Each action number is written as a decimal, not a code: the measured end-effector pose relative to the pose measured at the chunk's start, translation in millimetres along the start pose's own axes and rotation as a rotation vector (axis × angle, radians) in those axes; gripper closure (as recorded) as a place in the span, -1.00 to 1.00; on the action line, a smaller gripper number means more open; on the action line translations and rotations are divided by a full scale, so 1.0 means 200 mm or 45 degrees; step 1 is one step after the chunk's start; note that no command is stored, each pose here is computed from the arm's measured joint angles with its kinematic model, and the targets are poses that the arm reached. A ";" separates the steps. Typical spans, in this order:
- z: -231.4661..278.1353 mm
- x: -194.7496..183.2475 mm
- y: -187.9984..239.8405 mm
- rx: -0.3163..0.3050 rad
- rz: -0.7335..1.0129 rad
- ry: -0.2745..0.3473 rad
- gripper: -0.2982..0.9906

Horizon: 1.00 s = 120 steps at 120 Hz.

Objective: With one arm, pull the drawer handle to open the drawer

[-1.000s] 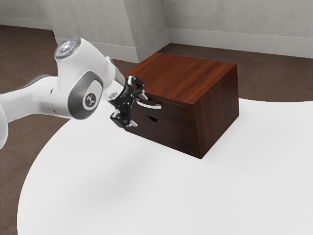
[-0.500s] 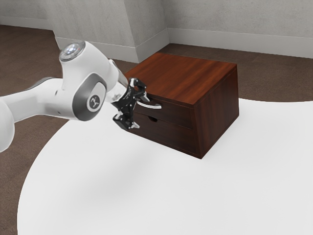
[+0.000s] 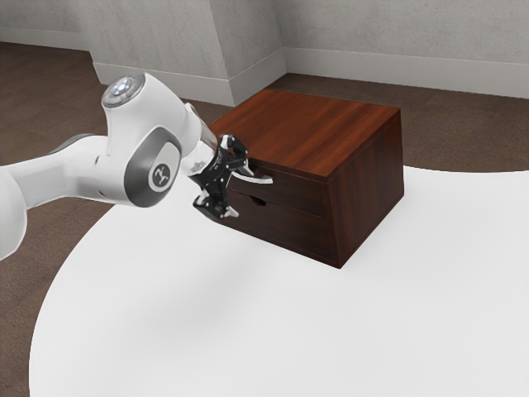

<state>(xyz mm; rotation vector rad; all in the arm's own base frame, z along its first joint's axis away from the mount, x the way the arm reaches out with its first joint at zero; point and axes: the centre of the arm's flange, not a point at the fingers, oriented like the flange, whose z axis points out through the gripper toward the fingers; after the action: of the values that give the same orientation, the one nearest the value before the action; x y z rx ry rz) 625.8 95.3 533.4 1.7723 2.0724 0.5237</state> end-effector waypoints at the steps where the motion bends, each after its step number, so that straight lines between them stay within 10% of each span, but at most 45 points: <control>1: 0.00 0.00 0.00 0.000 0.000 0.000 -0.40; 60: -0.07 0.02 0.01 -0.024 0.013 0.008 0.50; 120: -0.15 0.03 -0.09 0.002 0.016 0.013 0.67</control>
<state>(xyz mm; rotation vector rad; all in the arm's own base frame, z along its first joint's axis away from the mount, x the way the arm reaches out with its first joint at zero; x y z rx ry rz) 594.5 98.2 550.6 1.7878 2.0705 0.5365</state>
